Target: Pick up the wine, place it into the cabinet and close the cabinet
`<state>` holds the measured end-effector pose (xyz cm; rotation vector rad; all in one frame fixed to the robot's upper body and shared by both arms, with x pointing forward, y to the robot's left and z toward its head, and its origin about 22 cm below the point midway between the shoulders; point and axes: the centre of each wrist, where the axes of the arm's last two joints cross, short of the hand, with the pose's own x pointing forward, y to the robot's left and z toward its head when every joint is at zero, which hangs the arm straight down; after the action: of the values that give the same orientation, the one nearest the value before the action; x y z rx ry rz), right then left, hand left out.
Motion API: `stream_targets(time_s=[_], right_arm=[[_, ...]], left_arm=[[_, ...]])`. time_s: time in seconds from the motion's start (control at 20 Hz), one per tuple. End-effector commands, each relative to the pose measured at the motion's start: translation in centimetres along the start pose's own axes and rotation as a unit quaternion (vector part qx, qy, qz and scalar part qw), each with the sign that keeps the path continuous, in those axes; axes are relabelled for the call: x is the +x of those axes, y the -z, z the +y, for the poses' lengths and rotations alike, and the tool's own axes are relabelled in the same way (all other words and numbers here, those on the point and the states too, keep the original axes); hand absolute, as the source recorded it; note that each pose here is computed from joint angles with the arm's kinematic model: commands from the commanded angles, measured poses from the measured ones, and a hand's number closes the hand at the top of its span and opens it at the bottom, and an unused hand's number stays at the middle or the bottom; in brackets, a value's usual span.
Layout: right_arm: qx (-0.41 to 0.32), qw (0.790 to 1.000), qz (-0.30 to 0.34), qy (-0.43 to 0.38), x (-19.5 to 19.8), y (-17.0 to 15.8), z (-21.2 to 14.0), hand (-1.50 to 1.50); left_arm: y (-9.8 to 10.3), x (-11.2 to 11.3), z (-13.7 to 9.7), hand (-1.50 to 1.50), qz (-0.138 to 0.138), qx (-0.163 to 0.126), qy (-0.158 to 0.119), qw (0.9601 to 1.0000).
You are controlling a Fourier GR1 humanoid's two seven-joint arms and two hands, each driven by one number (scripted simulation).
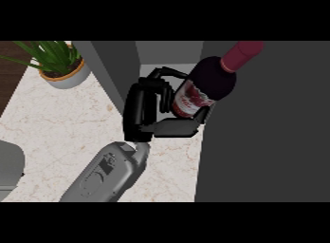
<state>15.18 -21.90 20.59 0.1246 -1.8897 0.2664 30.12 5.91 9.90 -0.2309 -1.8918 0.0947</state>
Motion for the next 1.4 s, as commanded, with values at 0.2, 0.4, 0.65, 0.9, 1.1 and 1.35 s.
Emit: stream_targets(time_s=[0.2,0.4,0.65,0.9,1.1,1.35], right_arm=[[0.010,0.999,-0.025,0.024,1.5,-1.3,0.2,-1.50],[0.008,0.999,-0.023,0.027,1.4,-2.0,-0.4,-1.50],[0.011,0.999,-0.026,0.025,0.6,-0.3,-0.5,-1.50],[0.021,0.999,-0.023,0.015,1.7,-1.9,-0.4,-1.50],[0.012,0.999,-0.027,0.028,0.6,-1.7,-0.1,-1.50],[0.006,0.999,-0.030,0.033,1.1,-0.8,0.7,-1.50]], left_arm=[[-0.4,-2.9,0.9,1.50,-0.004,0.004,0.053,0.9986],[0.1,-4.8,1.0,1.50,-0.008,0.007,0.074,0.9972],[0.8,-4.4,2.0,1.50,-0.017,0.018,0.081,0.9964],[1.5,-6.1,2.3,1.50,-0.015,0.036,0.076,0.9963],[2.2,-5.6,2.8,1.50,-0.020,0.048,0.074,0.9959],[4.3,-6.7,5.9,1.50,-0.003,0.039,0.072,0.9966]])
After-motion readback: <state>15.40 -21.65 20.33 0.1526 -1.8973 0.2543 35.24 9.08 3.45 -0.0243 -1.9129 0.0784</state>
